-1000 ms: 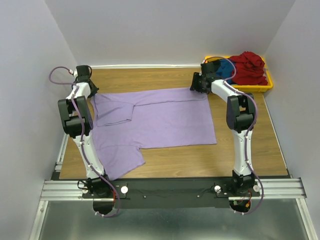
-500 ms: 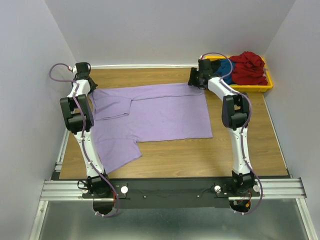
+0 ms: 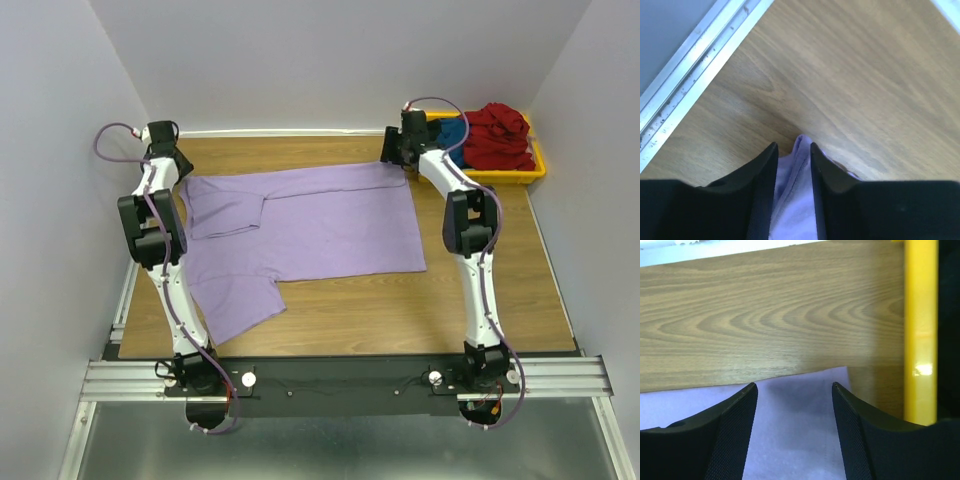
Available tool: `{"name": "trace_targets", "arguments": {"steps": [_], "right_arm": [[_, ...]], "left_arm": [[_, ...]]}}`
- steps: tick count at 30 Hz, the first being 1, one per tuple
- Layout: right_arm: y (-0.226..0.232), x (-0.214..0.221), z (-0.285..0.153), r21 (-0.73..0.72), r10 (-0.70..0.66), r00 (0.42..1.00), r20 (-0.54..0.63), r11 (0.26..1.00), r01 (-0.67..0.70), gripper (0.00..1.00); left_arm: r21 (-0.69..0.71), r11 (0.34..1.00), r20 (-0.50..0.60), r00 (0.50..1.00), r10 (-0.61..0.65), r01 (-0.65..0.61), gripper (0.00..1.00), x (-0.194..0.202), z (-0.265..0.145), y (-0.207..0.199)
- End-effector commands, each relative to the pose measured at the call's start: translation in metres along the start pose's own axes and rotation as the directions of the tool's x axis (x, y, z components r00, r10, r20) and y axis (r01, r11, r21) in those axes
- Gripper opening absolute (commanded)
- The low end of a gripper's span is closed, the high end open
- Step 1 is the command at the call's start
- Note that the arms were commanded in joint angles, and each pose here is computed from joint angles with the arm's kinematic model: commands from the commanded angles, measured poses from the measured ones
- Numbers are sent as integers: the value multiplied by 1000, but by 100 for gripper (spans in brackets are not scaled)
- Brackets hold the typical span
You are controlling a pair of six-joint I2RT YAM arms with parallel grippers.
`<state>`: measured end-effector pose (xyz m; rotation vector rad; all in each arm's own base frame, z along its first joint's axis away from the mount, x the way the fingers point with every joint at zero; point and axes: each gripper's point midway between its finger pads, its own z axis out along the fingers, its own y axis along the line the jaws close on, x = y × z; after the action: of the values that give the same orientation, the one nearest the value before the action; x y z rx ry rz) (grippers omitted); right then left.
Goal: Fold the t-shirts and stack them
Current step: Fold the tshirt
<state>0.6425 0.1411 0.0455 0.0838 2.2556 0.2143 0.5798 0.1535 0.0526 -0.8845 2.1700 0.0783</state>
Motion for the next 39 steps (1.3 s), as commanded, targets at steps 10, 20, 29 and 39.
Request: {"name": "trace_targets", "arguments": {"steps": [10, 20, 29, 39], "right_arm": [[23, -30, -132, -91, 3, 1000, 15, 996, -2, 70], [28, 125, -201, -100, -52, 964, -259, 995, 27, 66], [28, 181, -204, -70, -82, 935, -345, 996, 61, 65], [16, 186, -187, 7, -70, 932, -355, 997, 78, 66]], "left_arm": [[149, 986, 232, 967, -108, 74, 67, -88, -151, -15], [48, 999, 162, 987, 3, -11, 65, 8, -236, 49], [29, 998, -26, 998, 53, -52, 52, 105, -218, 80], [49, 997, -199, 977, 71, -62, 44, 164, -169, 77]]}}
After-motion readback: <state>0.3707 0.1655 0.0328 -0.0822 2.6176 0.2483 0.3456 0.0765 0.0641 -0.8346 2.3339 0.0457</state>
